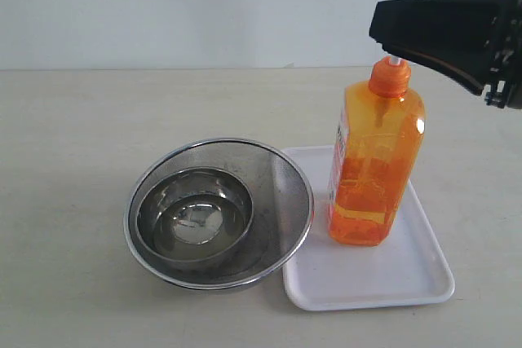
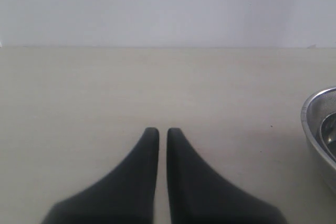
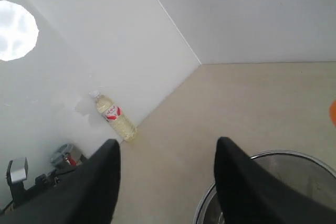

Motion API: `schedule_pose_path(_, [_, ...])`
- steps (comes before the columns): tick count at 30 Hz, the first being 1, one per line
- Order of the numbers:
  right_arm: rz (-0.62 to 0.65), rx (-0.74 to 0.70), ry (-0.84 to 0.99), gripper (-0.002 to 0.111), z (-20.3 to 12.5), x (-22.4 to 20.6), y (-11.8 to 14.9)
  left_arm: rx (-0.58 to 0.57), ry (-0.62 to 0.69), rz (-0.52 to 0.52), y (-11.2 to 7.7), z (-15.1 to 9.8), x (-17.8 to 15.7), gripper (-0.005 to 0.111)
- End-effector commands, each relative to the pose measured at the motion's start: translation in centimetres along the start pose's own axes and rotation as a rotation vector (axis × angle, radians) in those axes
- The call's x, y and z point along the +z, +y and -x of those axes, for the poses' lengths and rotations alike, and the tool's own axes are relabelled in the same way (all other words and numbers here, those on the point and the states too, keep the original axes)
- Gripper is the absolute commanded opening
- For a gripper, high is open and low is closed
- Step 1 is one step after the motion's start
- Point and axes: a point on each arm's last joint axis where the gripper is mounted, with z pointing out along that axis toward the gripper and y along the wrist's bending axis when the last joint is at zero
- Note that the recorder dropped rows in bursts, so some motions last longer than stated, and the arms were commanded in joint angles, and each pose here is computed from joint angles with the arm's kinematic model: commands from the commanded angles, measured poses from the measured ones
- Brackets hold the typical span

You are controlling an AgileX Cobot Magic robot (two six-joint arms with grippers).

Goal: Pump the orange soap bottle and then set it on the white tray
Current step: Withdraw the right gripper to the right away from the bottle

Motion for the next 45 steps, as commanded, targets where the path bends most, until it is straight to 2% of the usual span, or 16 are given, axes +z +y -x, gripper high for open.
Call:
schedule_pose_path(1, [-0.017,0.004,-0.016,0.048,0.1,0.0,0.0,-0.014,-0.003,0.002,0.0,-0.1,0.0,0.005])
schedule_pose_path(7, [-0.173,-0.043,-0.016,0.048,0.2,-0.2,-1.5,-0.014,-0.003,0.002,0.0,-0.1,0.0,0.005])
schedule_pose_path(13, [-0.496,-0.070,-0.039,0.048,0.5,-1.3,-3.9,-0.014,-0.003,0.002,0.0,-0.1,0.0,0.005])
schedule_pose_path(20, [-0.708,-0.163,-0.113,0.048,0.9,-3.7,-2.9,-0.014,-0.003,0.002,0.0,-0.1,0.0,0.005])
schedule_pose_path(26, [-0.858,-0.207,-0.186,0.048,-0.9,-6.3,-2.0,-0.014,-0.003,0.002,0.0,-0.1,0.0,0.005])
schedule_pose_path(32, [-0.824,-0.223,-0.219,0.048,-3.6,-7.5,-0.8,-0.014,-0.003,0.002,0.0,-0.1,0.0,0.005])
schedule_pose_path(39, [-0.690,-0.316,-0.199,0.048,-5.8,-7.4,0.4,-0.012,-0.004,0.003,0.0,-0.1,0.0,0.005])
schedule_pose_path(45, [-0.583,-0.295,-0.229,0.048,-5.8,-6.8,1.1,-0.012,-0.004,0.003,0.0,-0.1,0.0,0.005])
